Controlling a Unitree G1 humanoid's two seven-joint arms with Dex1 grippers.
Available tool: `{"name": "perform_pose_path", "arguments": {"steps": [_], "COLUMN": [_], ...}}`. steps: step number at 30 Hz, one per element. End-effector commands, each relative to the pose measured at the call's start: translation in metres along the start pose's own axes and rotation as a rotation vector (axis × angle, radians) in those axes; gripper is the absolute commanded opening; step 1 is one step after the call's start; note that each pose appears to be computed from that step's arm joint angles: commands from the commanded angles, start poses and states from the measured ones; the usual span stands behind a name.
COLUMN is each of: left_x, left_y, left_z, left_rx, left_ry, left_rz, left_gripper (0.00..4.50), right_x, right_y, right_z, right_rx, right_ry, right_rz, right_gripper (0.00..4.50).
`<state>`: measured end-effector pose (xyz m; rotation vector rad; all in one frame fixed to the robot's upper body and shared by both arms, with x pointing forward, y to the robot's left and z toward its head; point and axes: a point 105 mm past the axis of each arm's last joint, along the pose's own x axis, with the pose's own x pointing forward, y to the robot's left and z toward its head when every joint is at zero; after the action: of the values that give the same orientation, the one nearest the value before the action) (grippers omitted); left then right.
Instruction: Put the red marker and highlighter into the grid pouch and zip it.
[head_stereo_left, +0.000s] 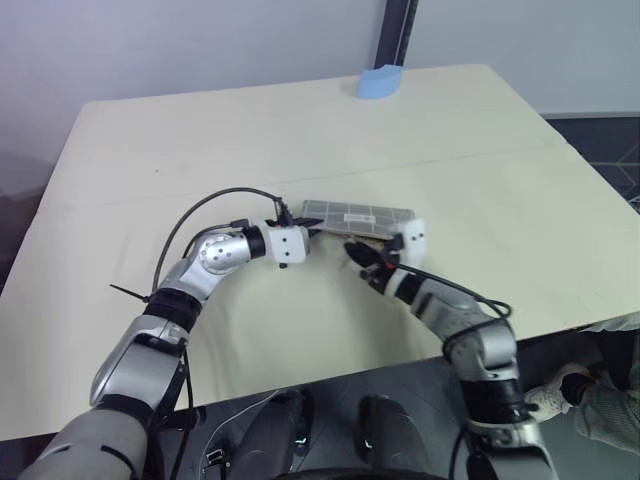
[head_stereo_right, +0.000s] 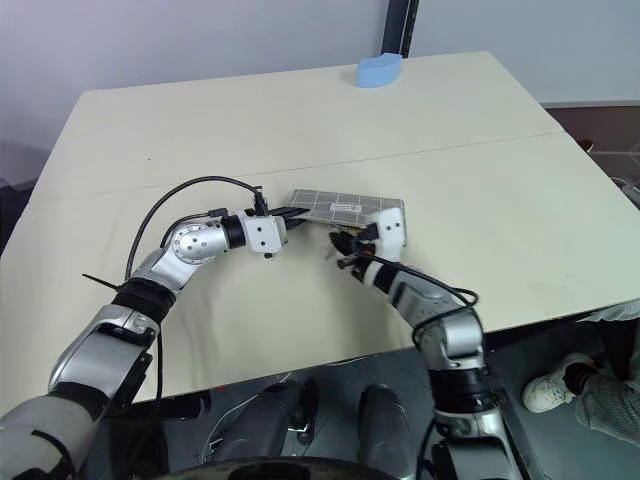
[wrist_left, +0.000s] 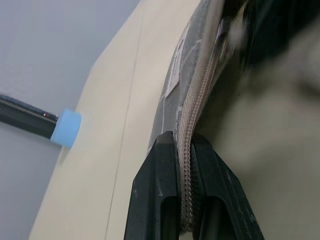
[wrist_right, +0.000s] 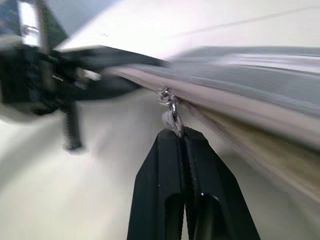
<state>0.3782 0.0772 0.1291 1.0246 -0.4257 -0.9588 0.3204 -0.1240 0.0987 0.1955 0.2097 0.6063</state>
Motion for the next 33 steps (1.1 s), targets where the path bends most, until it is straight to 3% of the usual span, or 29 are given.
{"name": "perform_pose_path", "arguments": {"steps": [1,5,9,10,12,18,19,25,28,33], "left_x": [-0.016,-0.021,-0.023,-0.025,-0.029,-0.051,-0.056,-0.098,-0.12,-0.149], "left_y": [0.014,0.014,0.013,0.014,0.018,0.027,0.027,-0.001,0.005,0.032], "left_z": [-0.017,-0.025,-0.031,-0.032,-0.033,-0.032,-0.031,-0.036,-0.054,-0.073], "left_rx": [-0.043,-0.139,-0.459,-0.511,-0.57,-0.618,-0.626,-1.01,-1.035,-0.997], "left_ry": [0.058,0.071,0.016,-0.001,-0.021,-0.063,-0.074,-0.011,0.096,0.159], "left_rz": [0.075,0.085,0.141,0.164,0.203,0.222,0.217,0.187,0.304,0.416], "left_gripper": [0.0,0.0,0.0,0.79,1.47,4.5,4.5,4.5,4.5,4.5], "right_x": [-0.033,-0.063,-0.061,-0.059,-0.057,-0.082,-0.087,-0.118,-0.134,-0.15], "right_y": [-0.023,-0.056,-0.036,-0.033,-0.03,-0.026,-0.022,-0.013,-0.026,-0.043], "right_z": [0.011,0.009,0.008,0.012,0.018,0.019,0.018,0.025,0.026,0.026], "right_rx": [-0.067,-0.126,-0.158,-0.15,-0.173,-0.277,-0.287,-0.368,-0.38,-0.427], "right_ry": [-0.005,0.05,0.064,0.041,0.018,0.087,0.106,0.168,0.185,0.218], "right_rz": [-0.069,-0.18,-0.085,-0.076,-0.064,0.007,0.031,0.08,0.024,-0.034], "right_gripper": [0.06,0.06,0.06,0.3,0.92,4.0,4.42,4.47,4.47,4.47]}}
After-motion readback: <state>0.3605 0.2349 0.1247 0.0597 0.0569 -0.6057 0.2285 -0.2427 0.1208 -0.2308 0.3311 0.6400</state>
